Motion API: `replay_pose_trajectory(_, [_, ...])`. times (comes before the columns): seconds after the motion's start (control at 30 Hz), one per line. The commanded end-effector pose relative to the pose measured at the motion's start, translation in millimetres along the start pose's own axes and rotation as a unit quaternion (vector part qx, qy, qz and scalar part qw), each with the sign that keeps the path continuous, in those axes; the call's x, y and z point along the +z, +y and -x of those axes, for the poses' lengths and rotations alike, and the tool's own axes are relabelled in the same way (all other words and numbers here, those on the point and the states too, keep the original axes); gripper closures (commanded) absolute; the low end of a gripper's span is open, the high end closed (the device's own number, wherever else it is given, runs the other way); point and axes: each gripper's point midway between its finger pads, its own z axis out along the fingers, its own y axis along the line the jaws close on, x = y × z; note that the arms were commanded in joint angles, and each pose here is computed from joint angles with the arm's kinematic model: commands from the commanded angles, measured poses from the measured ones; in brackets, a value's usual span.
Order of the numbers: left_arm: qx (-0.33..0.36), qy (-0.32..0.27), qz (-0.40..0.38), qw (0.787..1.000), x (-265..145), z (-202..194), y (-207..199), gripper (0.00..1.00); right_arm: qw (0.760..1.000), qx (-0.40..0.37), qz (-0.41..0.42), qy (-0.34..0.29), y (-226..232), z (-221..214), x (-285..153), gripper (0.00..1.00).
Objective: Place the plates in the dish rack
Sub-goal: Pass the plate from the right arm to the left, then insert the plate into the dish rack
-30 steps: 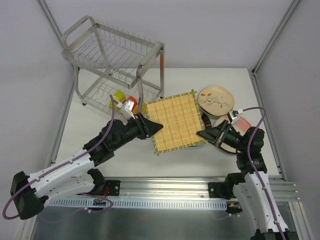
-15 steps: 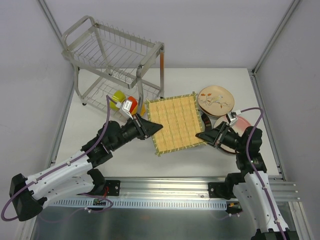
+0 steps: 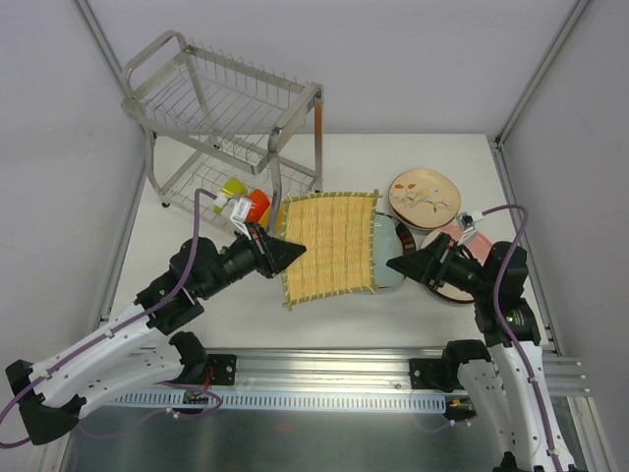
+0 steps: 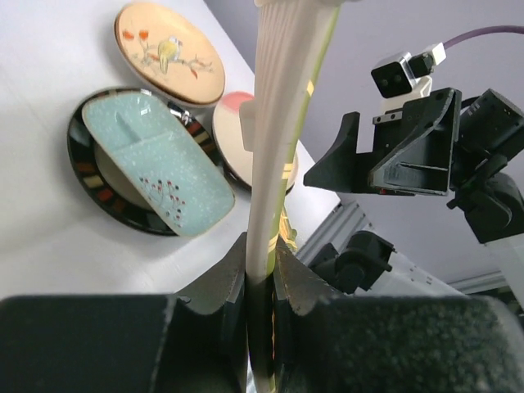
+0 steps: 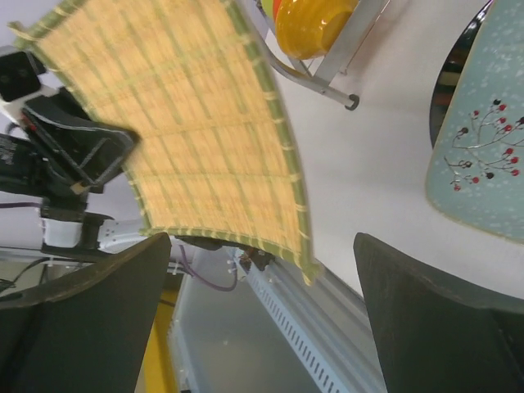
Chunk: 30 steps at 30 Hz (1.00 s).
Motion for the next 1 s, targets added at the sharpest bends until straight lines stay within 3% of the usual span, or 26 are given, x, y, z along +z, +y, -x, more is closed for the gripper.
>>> replay_pose_trajectory(0.0, [0.078, -0.108, -0.094, 0.987, -29, 80, -69, 1.00, 0.997, -0.068, -0.024, -0.017, 8, 11, -8, 0.00])
replay_pose_trajectory(0.23, [0.175, -0.162, -0.133, 0.962, -50, 127, -110, 1.00, 0.990, -0.118, -0.065, -0.044, 14, 34, -15, 0.00])
replay_pose_trajectory(0.5, [0.252, -0.195, -0.123, 0.940, -28, 187, -149, 1.00, 0.985, -0.139, -0.083, -0.055, 18, 51, -14, 0.01])
replay_pose_trajectory(0.77, [0.275, -0.222, -0.146, 0.924, -2, 263, -181, 1.00, 0.981, -0.155, -0.105, -0.047, 18, 60, -16, 0.00])
replay_pose_trajectory(0.83, [0.277, -0.230, -0.129, 0.924, 7, 283, -170, 1.00, 0.981, -0.157, -0.108, -0.046, 18, 61, -17, 0.00])
replay_pose_trajectory(0.97, [0.314, -0.274, -0.129, 0.900, -3, 325, -185, 1.00, 0.981, -0.155, -0.114, -0.038, 14, 61, -15, 0.00])
